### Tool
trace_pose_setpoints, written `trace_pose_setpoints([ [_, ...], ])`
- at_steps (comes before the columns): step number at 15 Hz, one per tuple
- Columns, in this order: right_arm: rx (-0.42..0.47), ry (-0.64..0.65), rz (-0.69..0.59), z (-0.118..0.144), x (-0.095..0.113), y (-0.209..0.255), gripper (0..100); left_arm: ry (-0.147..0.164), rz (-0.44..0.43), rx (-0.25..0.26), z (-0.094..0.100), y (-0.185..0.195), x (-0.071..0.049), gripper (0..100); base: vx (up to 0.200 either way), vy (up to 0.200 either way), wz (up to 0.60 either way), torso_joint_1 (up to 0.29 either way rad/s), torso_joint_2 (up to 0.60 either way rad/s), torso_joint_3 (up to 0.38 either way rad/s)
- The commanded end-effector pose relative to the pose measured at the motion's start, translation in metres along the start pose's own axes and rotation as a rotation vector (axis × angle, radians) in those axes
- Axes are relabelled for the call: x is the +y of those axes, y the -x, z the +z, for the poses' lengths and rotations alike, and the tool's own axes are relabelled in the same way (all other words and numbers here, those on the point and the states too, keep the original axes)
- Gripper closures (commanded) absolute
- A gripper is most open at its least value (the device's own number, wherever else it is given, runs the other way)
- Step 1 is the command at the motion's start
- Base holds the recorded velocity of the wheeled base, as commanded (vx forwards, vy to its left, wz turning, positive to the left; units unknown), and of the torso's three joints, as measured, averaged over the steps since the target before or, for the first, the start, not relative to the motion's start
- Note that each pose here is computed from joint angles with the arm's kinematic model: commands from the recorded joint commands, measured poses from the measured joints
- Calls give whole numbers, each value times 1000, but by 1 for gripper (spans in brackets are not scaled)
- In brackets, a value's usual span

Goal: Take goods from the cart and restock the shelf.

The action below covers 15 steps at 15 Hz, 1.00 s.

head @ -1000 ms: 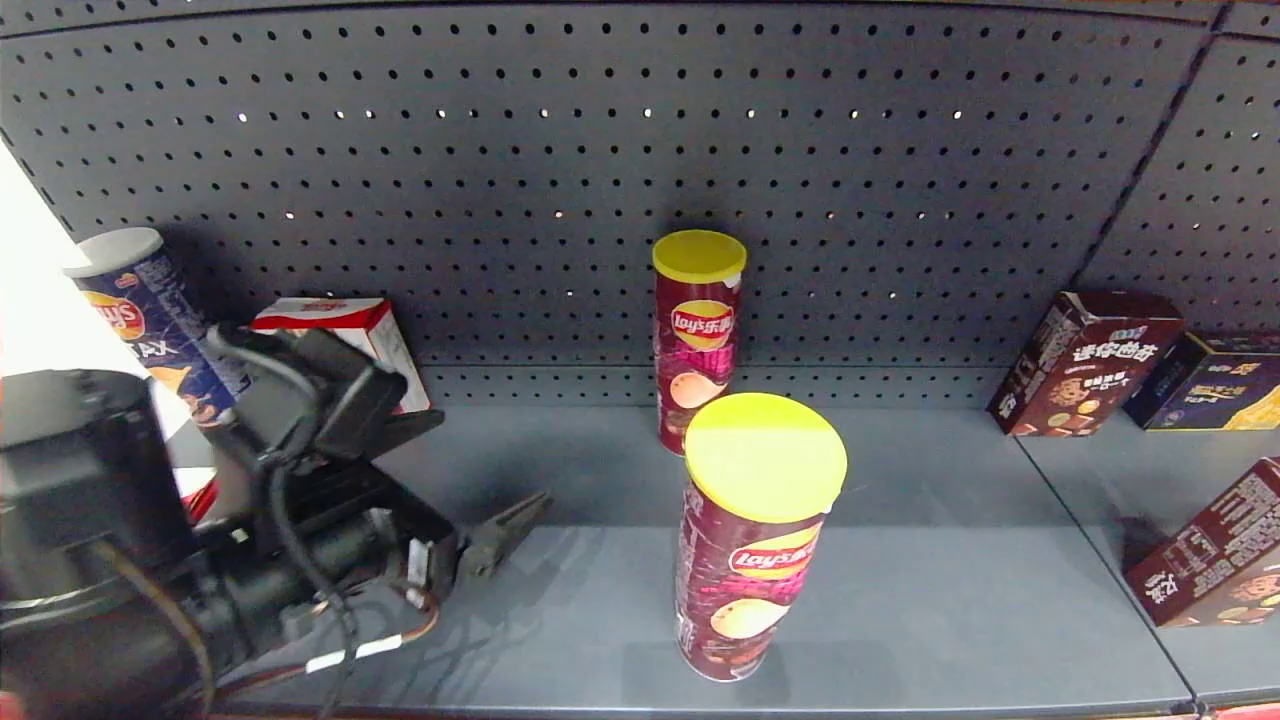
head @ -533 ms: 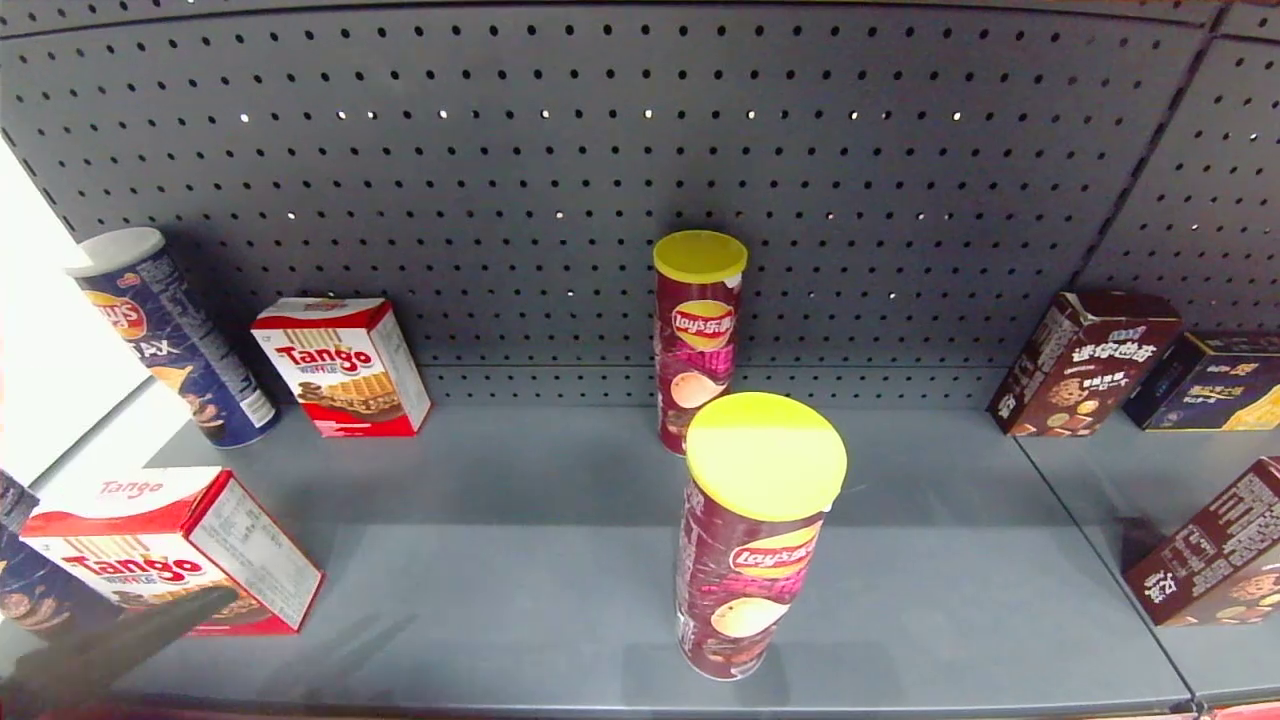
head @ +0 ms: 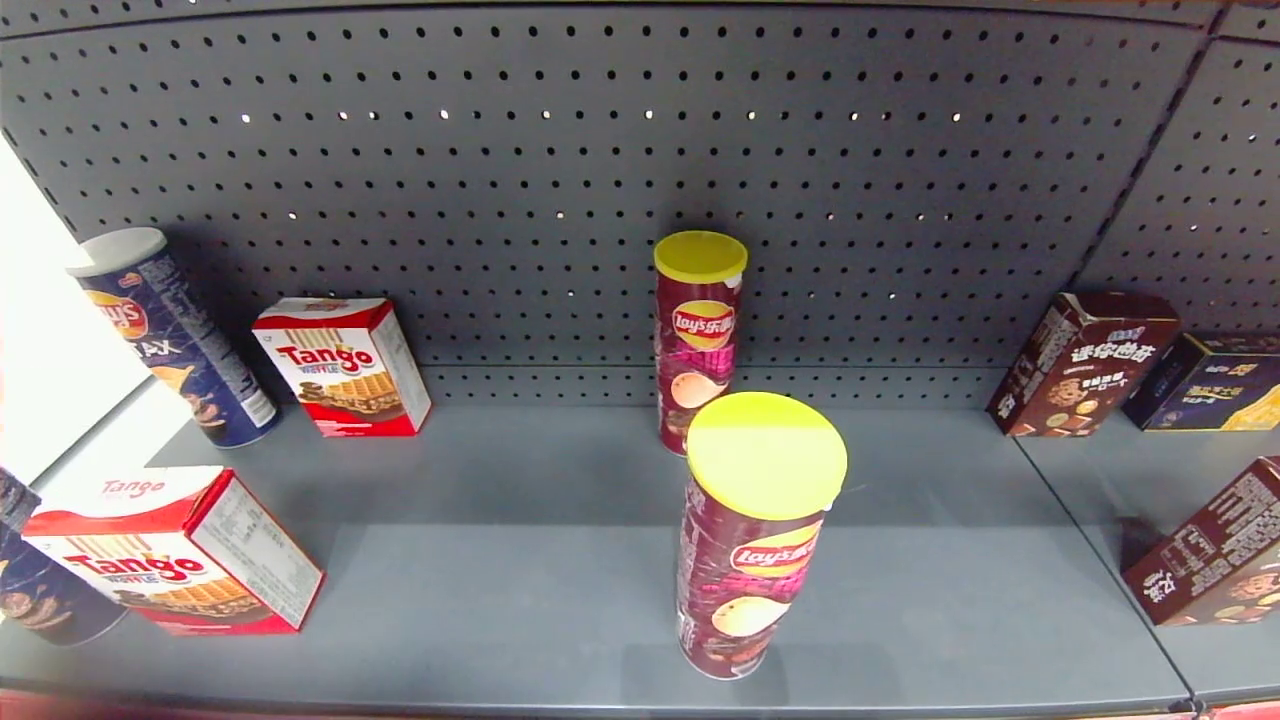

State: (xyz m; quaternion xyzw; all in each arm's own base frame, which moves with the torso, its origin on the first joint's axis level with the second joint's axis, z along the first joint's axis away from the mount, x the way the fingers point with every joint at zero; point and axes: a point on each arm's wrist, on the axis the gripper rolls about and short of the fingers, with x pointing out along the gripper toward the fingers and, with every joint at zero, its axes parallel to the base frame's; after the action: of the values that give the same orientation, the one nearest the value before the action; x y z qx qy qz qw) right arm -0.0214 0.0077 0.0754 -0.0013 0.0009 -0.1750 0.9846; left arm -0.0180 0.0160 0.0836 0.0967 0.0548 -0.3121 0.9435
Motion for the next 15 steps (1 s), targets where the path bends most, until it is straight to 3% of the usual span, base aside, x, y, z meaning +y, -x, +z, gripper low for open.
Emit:
trace_pose_setpoints([
  [1, 0, 0, 1, 0, 0, 0, 0, 52, 80, -94, 2, 7, -6, 0, 0, 0, 0, 0, 0, 0],
  [2, 0, 0, -1, 0, 0, 0, 0, 61, 140, -92, 3, 7, -8, 0, 0, 0, 0, 0, 0, 0],
  [4, 0, 0, -1, 0, 0, 0, 0, 93, 357, -9, -2, -10, -10, 0, 0, 0, 0, 0, 0, 0],
  [6, 0, 0, -1, 0, 0, 0, 0, 117, 578, 10, -2, -14, -13, 0, 0, 0, 0, 0, 0, 0],
  [7, 0, 0, -1, 0, 0, 0, 0, 127, 642, 13, -2, -14, -14, 0, 0, 0, 0, 0, 0, 0],
  [9, -1, 0, -1, 0, 0, 0, 0, 107, 533, -29, -3, -11, -14, 0, 0, 0, 0, 0, 0, 0],
  [11, 0, 0, -1, 0, 0, 0, 0, 111, 554, -36, -3, -11, -15, 0, 0, 0, 0, 0, 0, 0],
  [12, -1, 0, -1, 0, 0, 0, 0, 112, 595, -86, -4, -8, -17, 0, 0, 0, 0, 0, 0, 0],
  [13, 0, 0, -1, 0, 0, 0, 0, 134, 605, -94, -4, -7, -17, 0, 0, 0, 0, 0, 0, 0],
  [15, 0, 0, -1, 0, 0, 0, 0, 139, 607, -95, -4, -7, -17, 0, 0, 0, 0, 0, 0, 0],
])
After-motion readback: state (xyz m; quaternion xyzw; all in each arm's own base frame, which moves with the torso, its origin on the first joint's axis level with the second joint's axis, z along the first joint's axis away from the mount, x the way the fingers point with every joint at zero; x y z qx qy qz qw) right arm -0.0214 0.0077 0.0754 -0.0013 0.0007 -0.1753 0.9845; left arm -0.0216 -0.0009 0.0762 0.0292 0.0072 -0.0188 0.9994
